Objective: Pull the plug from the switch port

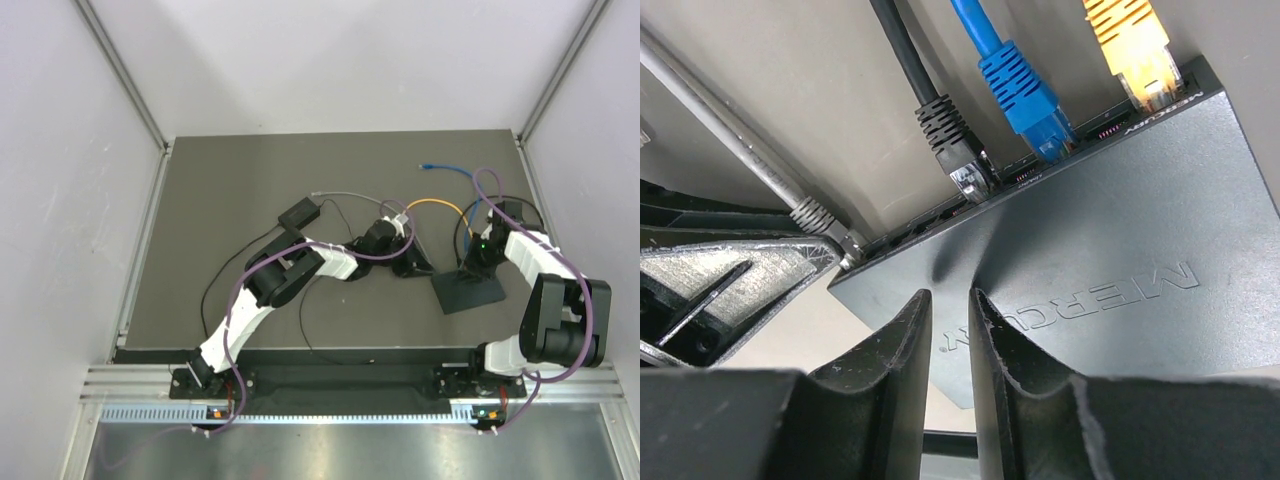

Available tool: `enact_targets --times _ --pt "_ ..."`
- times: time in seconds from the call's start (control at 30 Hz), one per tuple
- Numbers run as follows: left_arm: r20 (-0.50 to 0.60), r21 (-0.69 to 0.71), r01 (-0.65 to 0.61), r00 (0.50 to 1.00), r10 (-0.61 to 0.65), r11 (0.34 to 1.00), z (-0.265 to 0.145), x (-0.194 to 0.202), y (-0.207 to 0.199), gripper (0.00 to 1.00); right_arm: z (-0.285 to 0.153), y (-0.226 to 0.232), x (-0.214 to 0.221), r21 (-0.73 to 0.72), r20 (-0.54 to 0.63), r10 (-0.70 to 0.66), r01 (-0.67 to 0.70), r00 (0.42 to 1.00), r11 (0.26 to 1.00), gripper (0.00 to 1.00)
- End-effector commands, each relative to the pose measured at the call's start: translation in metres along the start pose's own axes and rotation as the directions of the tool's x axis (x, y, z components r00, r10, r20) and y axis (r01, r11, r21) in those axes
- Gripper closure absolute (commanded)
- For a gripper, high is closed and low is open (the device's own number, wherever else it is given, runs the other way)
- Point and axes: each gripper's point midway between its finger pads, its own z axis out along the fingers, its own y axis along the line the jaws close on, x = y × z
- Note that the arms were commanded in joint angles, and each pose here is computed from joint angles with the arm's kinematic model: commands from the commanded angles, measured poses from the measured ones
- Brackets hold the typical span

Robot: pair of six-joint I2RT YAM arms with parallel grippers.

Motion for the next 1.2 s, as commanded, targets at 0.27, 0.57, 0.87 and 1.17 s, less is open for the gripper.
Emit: enact_targets --times 0.27,0.57,0.87,1.17 --pt "0.045 -0.019 0.041 0.998 -0.04 0.999 0.002 0.0 0.008 1.0 -0.034 0.007 -0.043 0.153 0.207 0.147 -0.18 0.967 0.972 0.61" --pt "0.05 -0.016 0.021 0.999 -0.021 1.0 -0.001 -0.001 0.006 1.0 -0.023 0.019 -0.053 0.309 0.199 0.024 -0.086 0.98 0.947 0.52" --pt "0.068 -0.034 0.028 0.997 -0.026 0.999 -0.004 -0.004 0.006 1.0 -0.012 0.015 -0.047 0.394 0.208 -0.056 -0.032 0.976 0.919 0.48" --pt "0.106 -0.022 0.003 0.994 -0.001 1.0 -0.006 -0.013 0.002 1.0 0.007 0.007 -0.027 0.428 0.143 -0.085 0.016 0.986 0.904 0.48"
